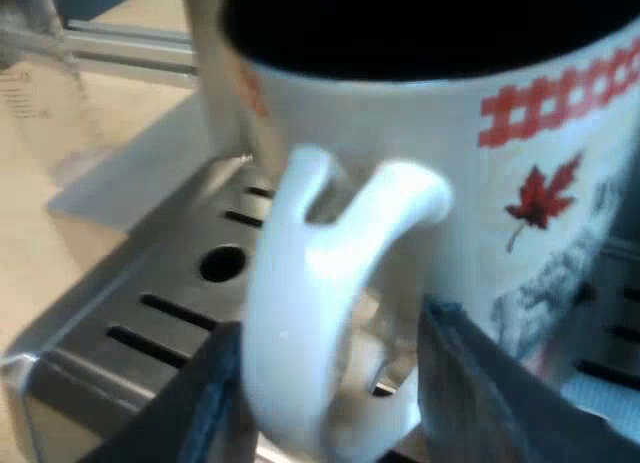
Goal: Place mug into machine
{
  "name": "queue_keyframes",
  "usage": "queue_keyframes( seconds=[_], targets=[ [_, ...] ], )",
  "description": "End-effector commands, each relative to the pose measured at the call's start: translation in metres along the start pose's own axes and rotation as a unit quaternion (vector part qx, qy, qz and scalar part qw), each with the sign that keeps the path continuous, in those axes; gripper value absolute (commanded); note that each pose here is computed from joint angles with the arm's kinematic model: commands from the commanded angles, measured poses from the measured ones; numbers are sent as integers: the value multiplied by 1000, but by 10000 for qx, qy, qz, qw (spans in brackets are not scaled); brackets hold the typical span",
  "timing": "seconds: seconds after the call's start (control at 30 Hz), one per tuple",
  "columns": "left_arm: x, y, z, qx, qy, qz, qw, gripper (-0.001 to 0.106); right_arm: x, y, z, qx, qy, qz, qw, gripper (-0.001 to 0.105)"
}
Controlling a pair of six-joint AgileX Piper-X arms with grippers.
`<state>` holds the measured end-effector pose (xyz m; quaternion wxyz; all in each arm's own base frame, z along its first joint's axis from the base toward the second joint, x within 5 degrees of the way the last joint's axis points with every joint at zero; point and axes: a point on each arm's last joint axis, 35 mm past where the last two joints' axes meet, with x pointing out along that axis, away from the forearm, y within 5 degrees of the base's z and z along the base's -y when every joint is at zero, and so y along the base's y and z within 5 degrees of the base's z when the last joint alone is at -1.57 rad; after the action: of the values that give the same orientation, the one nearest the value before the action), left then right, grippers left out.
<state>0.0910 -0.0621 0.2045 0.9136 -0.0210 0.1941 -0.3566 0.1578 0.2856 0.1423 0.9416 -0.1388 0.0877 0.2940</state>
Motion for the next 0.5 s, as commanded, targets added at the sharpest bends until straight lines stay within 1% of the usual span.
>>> queue_keyframes(
  seconds=[0.03,0.1,0.17,0.3,0.43,0.5],
  targets=[
    [0,-1,2,-31,-98,-54,9999,95,6,4,7,-48,-142,140,9998,40],
    [0,-1,2,-31,-98,-54,9999,95,8,5,8,-41,-154,139,9998,40],
    [0,-1,2,-31,-98,-54,9999,95,10,7,10,-26,-193,238,9995,40],
    [0,-1,2,-31,-98,-54,9999,95,11,8,12,-123,-223,316,9992,40],
    [0,-1,2,-31,-98,-54,9999,95,10,11,12,-131,-268,742,9968,40],
    [0,-1,2,-31,-98,-54,9999,95,10,11,12,-132,-276,826,9961,40]
  ],
)
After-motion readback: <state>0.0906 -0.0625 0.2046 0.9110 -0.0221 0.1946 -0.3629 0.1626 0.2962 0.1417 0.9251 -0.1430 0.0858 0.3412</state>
